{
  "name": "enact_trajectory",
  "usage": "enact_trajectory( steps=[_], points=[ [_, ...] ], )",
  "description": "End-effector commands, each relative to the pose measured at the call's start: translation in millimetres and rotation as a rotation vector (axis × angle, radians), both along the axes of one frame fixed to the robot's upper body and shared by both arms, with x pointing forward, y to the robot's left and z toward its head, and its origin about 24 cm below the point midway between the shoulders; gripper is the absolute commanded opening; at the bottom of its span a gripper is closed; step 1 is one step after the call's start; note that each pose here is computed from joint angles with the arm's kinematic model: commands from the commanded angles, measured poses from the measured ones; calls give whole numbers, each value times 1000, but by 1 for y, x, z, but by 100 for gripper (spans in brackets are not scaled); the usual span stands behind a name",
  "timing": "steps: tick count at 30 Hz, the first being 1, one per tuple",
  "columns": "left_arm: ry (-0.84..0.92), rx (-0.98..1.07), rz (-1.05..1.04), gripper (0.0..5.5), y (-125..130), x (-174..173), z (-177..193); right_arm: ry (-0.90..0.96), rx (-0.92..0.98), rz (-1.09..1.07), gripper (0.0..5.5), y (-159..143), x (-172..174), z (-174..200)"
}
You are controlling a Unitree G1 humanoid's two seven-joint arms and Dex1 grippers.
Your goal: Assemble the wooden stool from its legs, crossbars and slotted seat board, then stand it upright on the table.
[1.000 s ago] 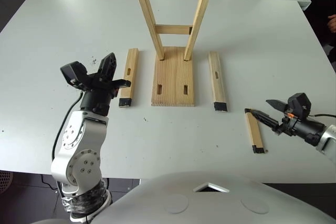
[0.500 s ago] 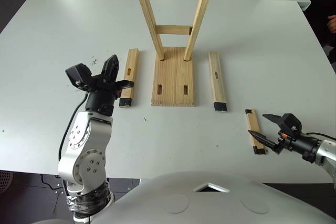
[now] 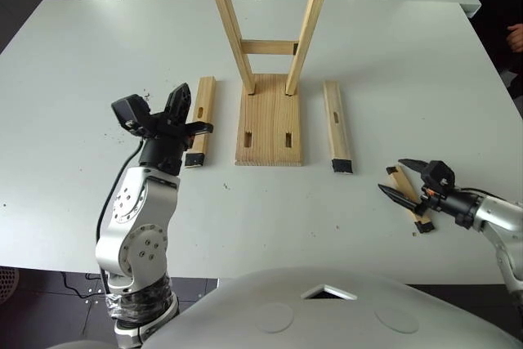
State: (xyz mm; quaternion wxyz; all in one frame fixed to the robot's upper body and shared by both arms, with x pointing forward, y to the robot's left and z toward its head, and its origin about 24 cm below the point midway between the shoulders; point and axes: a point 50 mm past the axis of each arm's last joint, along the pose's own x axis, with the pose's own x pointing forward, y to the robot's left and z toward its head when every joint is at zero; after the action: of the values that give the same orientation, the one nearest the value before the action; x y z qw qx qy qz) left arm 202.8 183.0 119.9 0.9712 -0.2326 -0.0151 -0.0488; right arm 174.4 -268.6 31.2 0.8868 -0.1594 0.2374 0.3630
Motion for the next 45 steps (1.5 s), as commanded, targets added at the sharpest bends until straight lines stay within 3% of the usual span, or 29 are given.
enact_trajectory(
  steps=[1,5,13,21,31,45],
  points=[
    [-7,6,-36,0,-7,13,-2,1,-26,-8,419,6,22,-11],
    [-26,4,-56,0,-10,20,0,-30,68,-60,419,12,40,15],
    [3,-20,35,0,-5,-4,-10,101,200,-149,419,2,19,61],
    [26,-34,93,0,-5,-18,-16,156,53,-255,419,-13,-12,44],
    [27,-26,87,0,-3,-23,-13,235,-53,-142,419,-33,-54,26],
    [39,-40,93,0,-6,-25,-16,284,-149,-80,218,-53,-98,-10]
  ],
)
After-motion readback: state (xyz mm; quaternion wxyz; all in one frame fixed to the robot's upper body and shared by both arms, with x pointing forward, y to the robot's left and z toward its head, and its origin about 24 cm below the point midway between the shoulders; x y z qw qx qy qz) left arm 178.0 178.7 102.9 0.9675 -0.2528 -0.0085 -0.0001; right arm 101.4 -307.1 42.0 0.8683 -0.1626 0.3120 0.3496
